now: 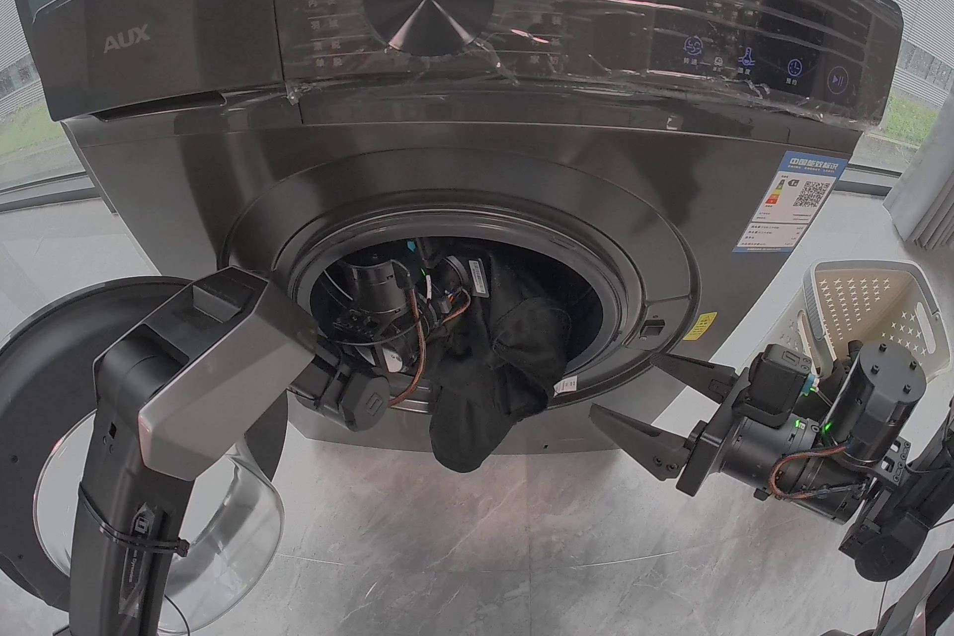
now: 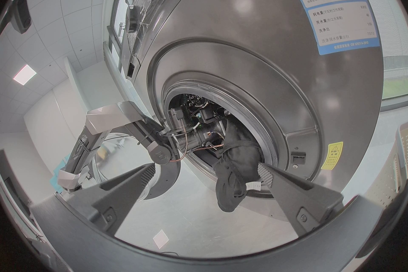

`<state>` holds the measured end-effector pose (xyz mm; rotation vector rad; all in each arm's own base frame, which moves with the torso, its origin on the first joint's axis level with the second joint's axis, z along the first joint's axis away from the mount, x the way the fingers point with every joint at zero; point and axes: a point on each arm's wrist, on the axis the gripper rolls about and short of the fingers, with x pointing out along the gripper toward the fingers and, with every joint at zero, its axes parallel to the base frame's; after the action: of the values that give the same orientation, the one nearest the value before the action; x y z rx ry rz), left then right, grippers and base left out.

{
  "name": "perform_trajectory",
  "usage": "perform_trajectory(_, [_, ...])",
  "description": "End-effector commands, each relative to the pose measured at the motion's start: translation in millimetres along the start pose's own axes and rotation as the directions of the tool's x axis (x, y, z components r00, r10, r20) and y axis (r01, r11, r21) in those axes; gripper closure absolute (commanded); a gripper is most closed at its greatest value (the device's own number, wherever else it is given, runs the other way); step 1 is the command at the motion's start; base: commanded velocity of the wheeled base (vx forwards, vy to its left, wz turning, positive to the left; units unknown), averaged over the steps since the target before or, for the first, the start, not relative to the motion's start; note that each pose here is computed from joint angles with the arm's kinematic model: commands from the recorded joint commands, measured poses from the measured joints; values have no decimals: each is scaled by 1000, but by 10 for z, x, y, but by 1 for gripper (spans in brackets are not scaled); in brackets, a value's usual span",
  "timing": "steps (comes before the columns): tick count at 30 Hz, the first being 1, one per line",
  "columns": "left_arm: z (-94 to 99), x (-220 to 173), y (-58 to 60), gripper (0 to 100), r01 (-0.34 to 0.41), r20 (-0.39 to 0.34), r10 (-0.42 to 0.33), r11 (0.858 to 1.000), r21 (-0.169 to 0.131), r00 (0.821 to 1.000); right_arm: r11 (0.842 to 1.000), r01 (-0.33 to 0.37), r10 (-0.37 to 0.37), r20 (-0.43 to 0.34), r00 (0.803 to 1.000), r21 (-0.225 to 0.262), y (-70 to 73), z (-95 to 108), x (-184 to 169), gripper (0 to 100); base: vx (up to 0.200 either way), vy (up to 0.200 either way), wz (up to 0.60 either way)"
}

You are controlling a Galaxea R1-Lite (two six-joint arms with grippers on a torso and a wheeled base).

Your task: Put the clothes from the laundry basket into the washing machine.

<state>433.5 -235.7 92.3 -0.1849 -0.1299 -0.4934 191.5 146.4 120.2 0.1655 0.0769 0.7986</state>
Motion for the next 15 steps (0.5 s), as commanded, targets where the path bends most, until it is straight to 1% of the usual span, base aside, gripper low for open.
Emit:
perform_trajectory(1, [-24, 167, 111, 100, -45, 19, 45, 999, 2, 999, 1000, 0, 0, -5, 1000, 1, 0, -10, 1, 0, 0, 0, 0])
perform_trajectory(4, [-25, 221, 139, 100, -68, 16, 68, 998, -1, 998, 1000, 0, 0, -5, 1000, 1, 0, -10, 1, 0, 0, 0, 0])
perform_trajectory(5, [15, 260, 175, 100, -78, 27, 78, 997, -2, 997, 1000, 0, 0, -5, 1000, 1, 1, -10, -3, 0, 0, 0, 0])
perform_trajectory(12, [32, 278, 176, 100, -93, 23, 94, 996, -6, 995, 1000, 0, 0, -5, 1000, 1, 1, -10, -3, 0, 0, 0, 0])
perform_trajectory(15, [31, 265, 144, 100, -88, 16, 89, 996, -28, 996, 1000, 0, 0, -3, 1000, 0, 1, -7, -1, 0, 0, 0, 0])
